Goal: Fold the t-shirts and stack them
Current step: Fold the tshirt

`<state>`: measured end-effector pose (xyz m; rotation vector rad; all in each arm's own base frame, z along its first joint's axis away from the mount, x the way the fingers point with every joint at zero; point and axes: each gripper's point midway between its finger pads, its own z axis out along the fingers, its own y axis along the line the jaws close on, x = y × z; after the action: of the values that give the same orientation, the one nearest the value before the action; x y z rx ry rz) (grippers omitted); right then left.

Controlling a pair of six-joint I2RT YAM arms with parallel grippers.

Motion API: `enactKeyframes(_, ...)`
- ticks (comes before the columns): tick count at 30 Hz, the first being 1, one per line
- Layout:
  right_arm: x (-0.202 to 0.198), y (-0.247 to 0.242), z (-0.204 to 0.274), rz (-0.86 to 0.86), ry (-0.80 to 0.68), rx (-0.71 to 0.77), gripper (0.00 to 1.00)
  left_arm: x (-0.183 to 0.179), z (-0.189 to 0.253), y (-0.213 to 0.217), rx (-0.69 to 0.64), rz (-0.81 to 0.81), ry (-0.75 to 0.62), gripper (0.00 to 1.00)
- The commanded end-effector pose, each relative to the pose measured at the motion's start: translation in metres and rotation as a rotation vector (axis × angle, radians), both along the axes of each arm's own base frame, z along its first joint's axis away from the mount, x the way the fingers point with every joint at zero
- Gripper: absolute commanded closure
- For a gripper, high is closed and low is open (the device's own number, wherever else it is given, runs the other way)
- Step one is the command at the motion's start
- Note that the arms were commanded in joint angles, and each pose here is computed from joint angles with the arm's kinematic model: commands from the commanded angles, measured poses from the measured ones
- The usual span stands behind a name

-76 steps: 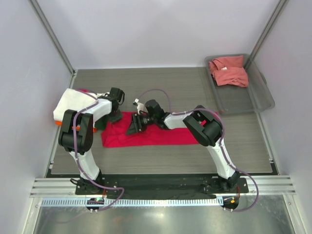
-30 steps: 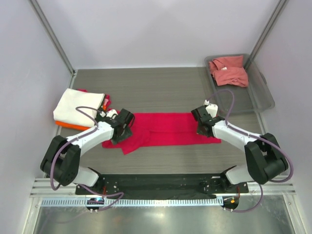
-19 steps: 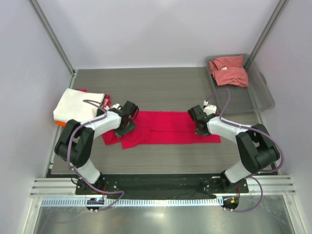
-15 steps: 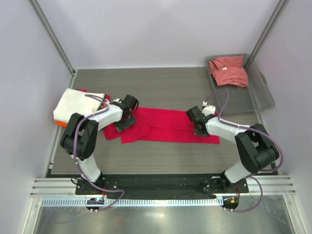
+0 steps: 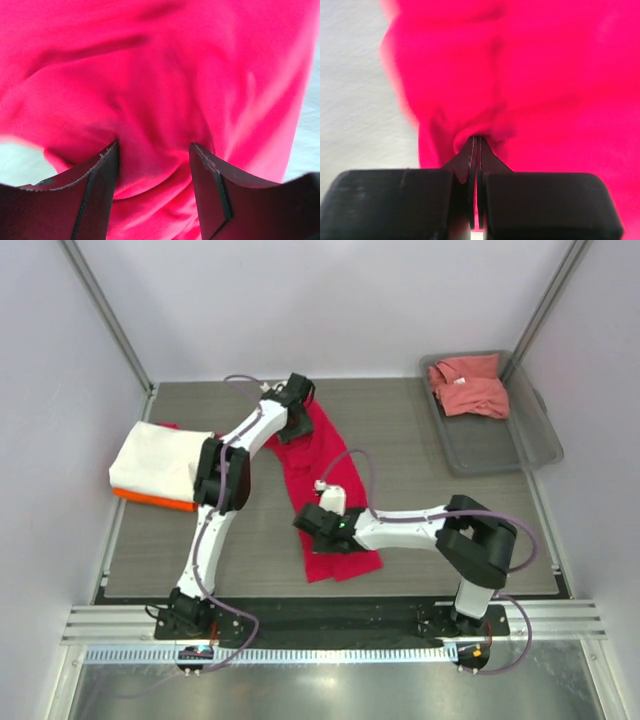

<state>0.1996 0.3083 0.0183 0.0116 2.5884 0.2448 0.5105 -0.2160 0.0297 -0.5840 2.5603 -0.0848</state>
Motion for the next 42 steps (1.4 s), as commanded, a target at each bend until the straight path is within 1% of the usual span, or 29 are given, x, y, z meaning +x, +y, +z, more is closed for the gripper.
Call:
enactKeyframes(1, -0.033, 0.068, 0.007, 0.146, 0.100, 0.135, 0.99, 0.000, -0.027, -0.028, -0.050, -0.130, 0.104, 0.42)
enactKeyframes(2, -0.032, 0.077, 0.014, 0.166, 0.090, 0.159, 0.99, 0.016, -0.007, -0.036, -0.066, -0.157, 0.050, 0.42)
enactKeyframes(5, -0.021, 0.085, 0.050, 0.207, 0.011, 0.211, 0.98, 0.034, 0.001, -0.049, -0.138, -0.202, -0.012, 0.40)
enactKeyframes(7, -0.009, 0.076, 0.080, 0.199, -0.059, 0.246, 0.90, 0.040, 0.003, -0.042, -0.176, -0.188, -0.025, 0.37)
enactKeyframes(9, 0.009, 0.061, 0.096, 0.180, -0.096, 0.261, 0.85, 0.055, 0.023, -0.035, -0.207, -0.177, -0.098, 0.36)
enactKeyframes(11, 0.029, 0.036, 0.110, 0.145, -0.118, 0.286, 0.84, 0.068, 0.048, -0.030, -0.259, -0.195, -0.157, 0.32)
enactKeyframes(14, 0.047, 0.006, 0.119, 0.121, -0.130, 0.318, 0.82, 0.086, 0.072, -0.018, -0.274, -0.225, -0.245, 0.25)
enactKeyframes(15, 0.068, -0.013, 0.121, 0.081, -0.160, 0.309, 0.79, 0.089, 0.080, -0.016, -0.283, -0.233, -0.266, 0.23)
enactKeyframes(16, 0.076, -0.027, 0.118, 0.059, -0.167, 0.302, 0.76, 0.094, 0.089, -0.010, -0.294, -0.241, -0.289, 0.18)
enactKeyframes(18, 0.093, -0.039, 0.122, 0.071, -0.187, 0.318, 0.68, 0.097, 0.105, -0.009, -0.339, -0.269, -0.318, 0.14)
enactKeyframes(19, 0.112, -0.058, 0.120, 0.027, -0.193, 0.313, 0.67, 0.097, 0.126, -0.006, -0.344, -0.275, -0.351, 0.11)
enactKeyframes(20, 0.118, -0.055, 0.126, 0.053, -0.184, 0.350, 0.66, 0.094, 0.126, -0.005, -0.330, -0.293, -0.357, 0.09)
enactKeyframes(21, 0.129, -0.062, 0.117, 0.038, -0.167, 0.337, 0.65, 0.091, 0.134, -0.004, -0.318, -0.301, -0.377, 0.08)
enactKeyframes(22, 0.148, -0.074, 0.123, 0.013, -0.190, 0.335, 0.64, 0.086, 0.163, -0.001, -0.318, -0.307, -0.429, 0.05)
enactKeyframes(23, 0.159, -0.078, 0.119, -0.001, -0.185, 0.338, 0.64, 0.078, 0.151, 0.001, -0.309, -0.307, -0.414, 0.04)
enactKeyframes(24, 0.166, -0.080, 0.105, -0.001, -0.146, 0.338, 0.63, 0.072, 0.155, 0.004, -0.305, -0.303, -0.421, 0.04)
enactKeyframes(25, 0.179, -0.080, 0.109, -0.006, -0.152, 0.354, 0.62, 0.064, 0.173, 0.007, -0.295, -0.297, -0.453, 0.03)
enactKeyframes(26, 0.194, -0.088, 0.107, -0.029, -0.159, 0.366, 0.59, 0.059, 0.173, 0.011, -0.287, -0.288, -0.450, 0.03)
enactKeyframes(27, 0.200, -0.088, 0.104, -0.027, -0.148, 0.381, 0.54, 0.046, 0.151, 0.015, -0.271, -0.278, -0.395, 0.03)
enactKeyframes(28, 0.208, -0.089, 0.085, -0.042, -0.109, 0.374, 0.51, 0.038, 0.150, 0.016, -0.264, -0.273, -0.385, 0.04)
enactKeyframes(29, 0.224, -0.091, 0.091, -0.048, -0.131, 0.389, 0.50, 0.031, 0.158, 0.017, -0.269, -0.277, -0.397, 0.04)
enactKeyframes(30, 0.231, -0.091, 0.084, -0.053, -0.116, 0.391, 0.50, 0.016, 0.136, 0.018, -0.266, -0.275, -0.343, 0.05)
enactKeyframes(33, 0.260, -0.086, 0.067, -0.059, -0.088, 0.417, 0.50, 0.001, 0.132, 0.020, -0.274, -0.273, -0.345, 0.11)
enactKeyframes(34, 0.272, -0.080, 0.074, -0.051, -0.102, 0.440, 0.49, -0.010, 0.115, 0.022, -0.272, -0.266, -0.309, 0.12)
enactKeyframes(35, 0.278, -0.079, 0.054, -0.059, -0.067, 0.438, 0.48, -0.012, 0.116, 0.022, -0.277, -0.270, -0.318, 0.13)
enactKeyframes(37, 0.298, -0.073, 0.055, -0.055, -0.092, 0.458, 0.43, -0.023, 0.110, 0.025, -0.275, -0.270, -0.311, 0.12)
enactKeyframes(39, 0.307, -0.070, 0.030, -0.058, -0.060, 0.453, 0.42, -0.028, 0.107, 0.028, -0.269, -0.270, -0.312, 0.13)
enactKeyframes(41, 0.326, -0.069, 0.032, -0.072, -0.086, 0.464, 0.42, -0.032, 0.105, 0.030, -0.259, -0.271, -0.310, 0.13)
enactKeyframes(42, 0.330, -0.071, 0.010, -0.090, -0.058, 0.453, 0.42, -0.032, 0.104, 0.032, -0.250, -0.264, -0.309, 0.13)
